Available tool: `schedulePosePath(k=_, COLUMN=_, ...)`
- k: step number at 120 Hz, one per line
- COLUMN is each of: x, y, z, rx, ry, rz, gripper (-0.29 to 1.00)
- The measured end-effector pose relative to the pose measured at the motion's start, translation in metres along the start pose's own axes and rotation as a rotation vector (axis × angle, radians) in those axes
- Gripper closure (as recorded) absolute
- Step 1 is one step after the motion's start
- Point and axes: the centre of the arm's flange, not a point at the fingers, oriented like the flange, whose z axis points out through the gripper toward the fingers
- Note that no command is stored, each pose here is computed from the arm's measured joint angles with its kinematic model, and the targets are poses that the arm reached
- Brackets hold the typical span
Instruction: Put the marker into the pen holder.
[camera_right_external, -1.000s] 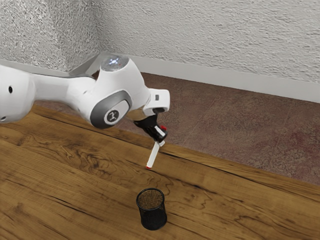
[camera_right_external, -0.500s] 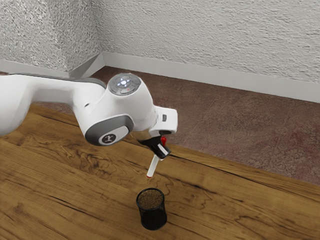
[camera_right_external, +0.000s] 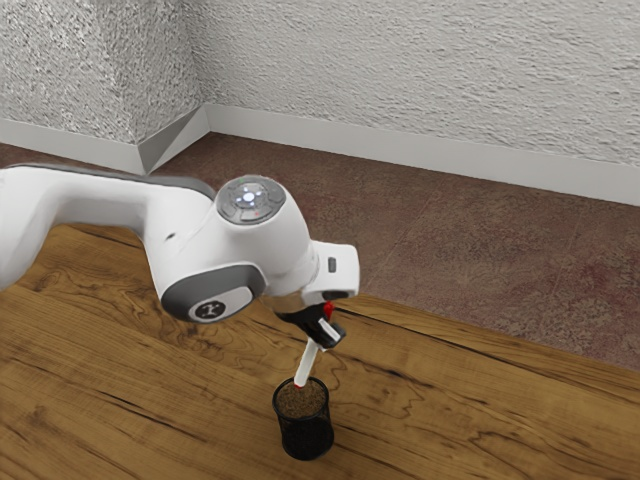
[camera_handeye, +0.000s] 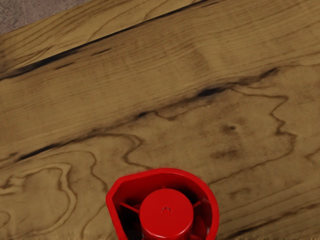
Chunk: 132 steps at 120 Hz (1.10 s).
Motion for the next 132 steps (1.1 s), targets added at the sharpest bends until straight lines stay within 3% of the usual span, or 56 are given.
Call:
schedulePosePath(k=50, x=-0.038, y=0.011, z=0.03, rx=0.013, ry=-0.087, rz=-0.057, gripper=0.73)
schedulePosePath(k=80, x=-0.039, y=0.006, z=0.028, rx=0.015, ry=-0.112, rz=-0.091, gripper=0.28)
schedulePosePath(k=93, x=0.0, y=0.0, z=-0.007, rx=0.009, ry=-0.067, rz=-0.115, gripper=0.17)
schedulePosePath(k=113, x=0.084, y=-0.089, z=-0.092, rx=-0.042, ry=-0.076, rz=-0.237, gripper=0.08)
schedulePosePath(k=132, x=0.085, y=-0.2, z=-0.121, rx=-0.087, ry=-0.19, rz=-0.258, gripper=0.04)
